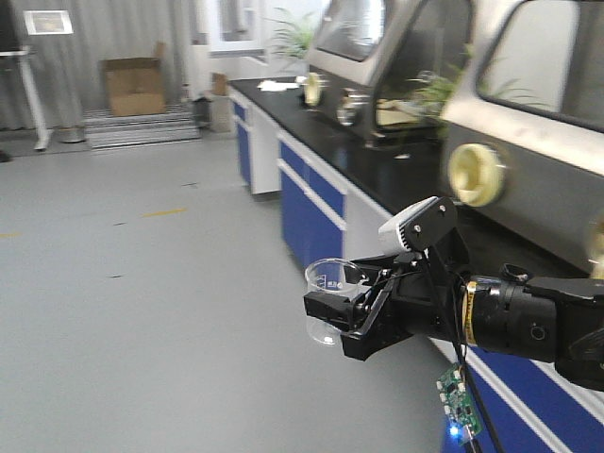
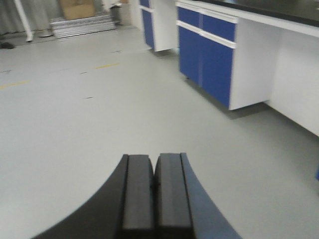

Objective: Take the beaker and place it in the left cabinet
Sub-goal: 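Hold the beaker in the right gripper while driving to the cabinet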

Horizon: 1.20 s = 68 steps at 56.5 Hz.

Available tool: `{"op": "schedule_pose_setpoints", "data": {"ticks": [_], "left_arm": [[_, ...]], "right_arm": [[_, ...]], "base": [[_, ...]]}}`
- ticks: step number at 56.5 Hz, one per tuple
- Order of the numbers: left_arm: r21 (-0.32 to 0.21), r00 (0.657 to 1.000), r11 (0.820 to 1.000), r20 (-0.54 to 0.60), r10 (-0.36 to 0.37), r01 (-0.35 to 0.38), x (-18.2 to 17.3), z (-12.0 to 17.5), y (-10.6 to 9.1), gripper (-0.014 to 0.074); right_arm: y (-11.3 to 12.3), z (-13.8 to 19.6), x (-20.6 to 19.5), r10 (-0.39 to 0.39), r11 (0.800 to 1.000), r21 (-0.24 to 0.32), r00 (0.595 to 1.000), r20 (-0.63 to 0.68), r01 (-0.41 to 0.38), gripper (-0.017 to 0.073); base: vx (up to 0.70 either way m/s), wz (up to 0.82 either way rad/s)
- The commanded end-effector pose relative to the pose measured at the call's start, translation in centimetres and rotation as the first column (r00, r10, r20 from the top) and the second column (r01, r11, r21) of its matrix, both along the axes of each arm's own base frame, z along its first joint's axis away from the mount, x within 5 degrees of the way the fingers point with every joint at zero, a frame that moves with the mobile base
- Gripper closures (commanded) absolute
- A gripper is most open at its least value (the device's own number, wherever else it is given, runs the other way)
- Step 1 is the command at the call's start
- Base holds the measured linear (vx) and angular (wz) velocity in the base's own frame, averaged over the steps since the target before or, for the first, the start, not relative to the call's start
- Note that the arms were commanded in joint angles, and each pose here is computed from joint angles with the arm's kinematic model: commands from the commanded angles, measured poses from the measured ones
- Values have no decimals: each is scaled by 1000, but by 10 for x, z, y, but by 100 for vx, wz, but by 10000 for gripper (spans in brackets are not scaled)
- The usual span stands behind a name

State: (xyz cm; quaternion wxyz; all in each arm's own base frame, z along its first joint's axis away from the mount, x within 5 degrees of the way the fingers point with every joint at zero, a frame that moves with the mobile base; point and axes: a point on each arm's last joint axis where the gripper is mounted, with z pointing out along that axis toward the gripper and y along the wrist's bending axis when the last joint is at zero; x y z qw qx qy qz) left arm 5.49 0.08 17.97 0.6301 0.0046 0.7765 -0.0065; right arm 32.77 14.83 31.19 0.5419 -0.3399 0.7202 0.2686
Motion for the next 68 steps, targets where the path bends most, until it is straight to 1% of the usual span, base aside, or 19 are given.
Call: {"op": "schedule_pose_setpoints", "data": {"ticks": [1,18,35,49,68], "left_arm": [[-10,994,1000,108,-21,22,0,11,-2,590],[-10,994,1000,108,-21,22,0,11,-2,590],[-10,994,1000,108,-21,22,0,11,-2,590],[-10,994,1000,108,-21,22,0,11,-2,590],[-10,994,1000,108,-21,22,0,11,-2,590]], "right_arm": [[-2,27,-7,1,998,62,998,62,-4,340],[-2,27,-7,1,998,62,998,62,-4,340],[-2,27,-7,1,998,62,998,62,-4,340],[-2,27,-7,2,998,61,998,63,-6,340],[-2,27,-7,2,998,60,998,63,-6,340]], "base": [[21,61],[25,55],[34,39],[46,16],[56,0]]}}
